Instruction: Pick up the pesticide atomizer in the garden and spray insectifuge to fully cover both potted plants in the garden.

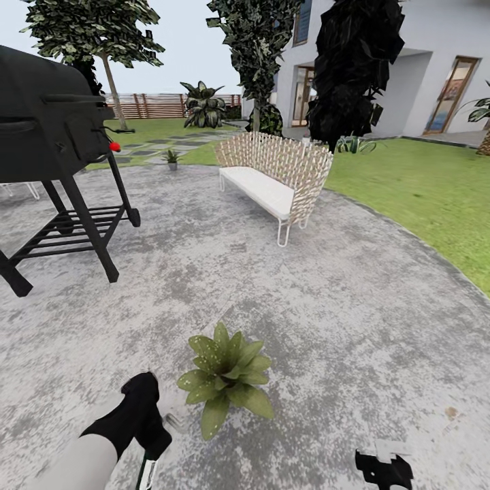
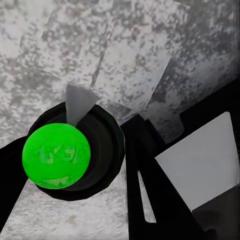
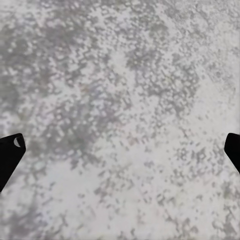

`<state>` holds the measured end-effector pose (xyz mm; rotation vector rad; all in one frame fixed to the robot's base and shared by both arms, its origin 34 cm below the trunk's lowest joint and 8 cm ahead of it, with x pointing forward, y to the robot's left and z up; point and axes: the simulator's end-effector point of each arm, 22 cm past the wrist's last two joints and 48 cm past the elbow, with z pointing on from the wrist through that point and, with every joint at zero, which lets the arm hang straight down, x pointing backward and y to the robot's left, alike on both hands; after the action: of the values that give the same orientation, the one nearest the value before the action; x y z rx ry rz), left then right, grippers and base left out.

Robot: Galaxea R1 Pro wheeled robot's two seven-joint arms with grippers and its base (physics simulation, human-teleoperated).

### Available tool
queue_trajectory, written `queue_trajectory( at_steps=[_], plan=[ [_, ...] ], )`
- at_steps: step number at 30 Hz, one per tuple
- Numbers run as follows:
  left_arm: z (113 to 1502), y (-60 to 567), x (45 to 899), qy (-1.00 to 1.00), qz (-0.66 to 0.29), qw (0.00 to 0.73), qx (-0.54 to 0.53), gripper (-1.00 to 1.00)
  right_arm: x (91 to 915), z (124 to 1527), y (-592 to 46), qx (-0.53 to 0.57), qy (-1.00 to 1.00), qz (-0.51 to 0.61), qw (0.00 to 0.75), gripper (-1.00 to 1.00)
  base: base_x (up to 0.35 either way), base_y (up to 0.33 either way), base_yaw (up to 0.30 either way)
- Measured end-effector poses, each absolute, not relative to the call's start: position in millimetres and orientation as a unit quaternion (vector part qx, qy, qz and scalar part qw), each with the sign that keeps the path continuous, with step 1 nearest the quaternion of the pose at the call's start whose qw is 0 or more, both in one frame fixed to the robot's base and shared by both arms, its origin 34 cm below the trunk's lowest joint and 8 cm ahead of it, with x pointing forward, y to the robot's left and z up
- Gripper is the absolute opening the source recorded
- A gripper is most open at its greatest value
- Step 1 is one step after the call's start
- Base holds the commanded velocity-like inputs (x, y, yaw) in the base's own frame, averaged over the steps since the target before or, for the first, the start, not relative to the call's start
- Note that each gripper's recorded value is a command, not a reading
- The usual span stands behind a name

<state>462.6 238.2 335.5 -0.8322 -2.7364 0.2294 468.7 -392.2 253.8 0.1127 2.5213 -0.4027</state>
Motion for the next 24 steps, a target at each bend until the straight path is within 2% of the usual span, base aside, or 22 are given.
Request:
queue_trajectory(
  at_steps=[6,10,24],
  plan=[
    [327.1,252.3,465.9,-0.948,0.039,0.123,-0.289,-1.0,469.1,253.7,-390.4,0.043,0.944,-0.15,0.289,1.0,0.0,0.0,0.132],
    [326.9,245.0,467.8,-0.952,0.054,0.114,-0.279,-1.0,468.3,253.9,-393.2,0.043,0.944,-0.152,0.289,1.0,0.0,-0.037,0.159],
    [327.1,243.7,468.9,-0.953,0.058,0.11,-0.277,-1.0,468.0,253.5,-392.1,0.042,0.945,-0.151,0.288,1.0,-0.04,-0.253,0.009]
  ],
)
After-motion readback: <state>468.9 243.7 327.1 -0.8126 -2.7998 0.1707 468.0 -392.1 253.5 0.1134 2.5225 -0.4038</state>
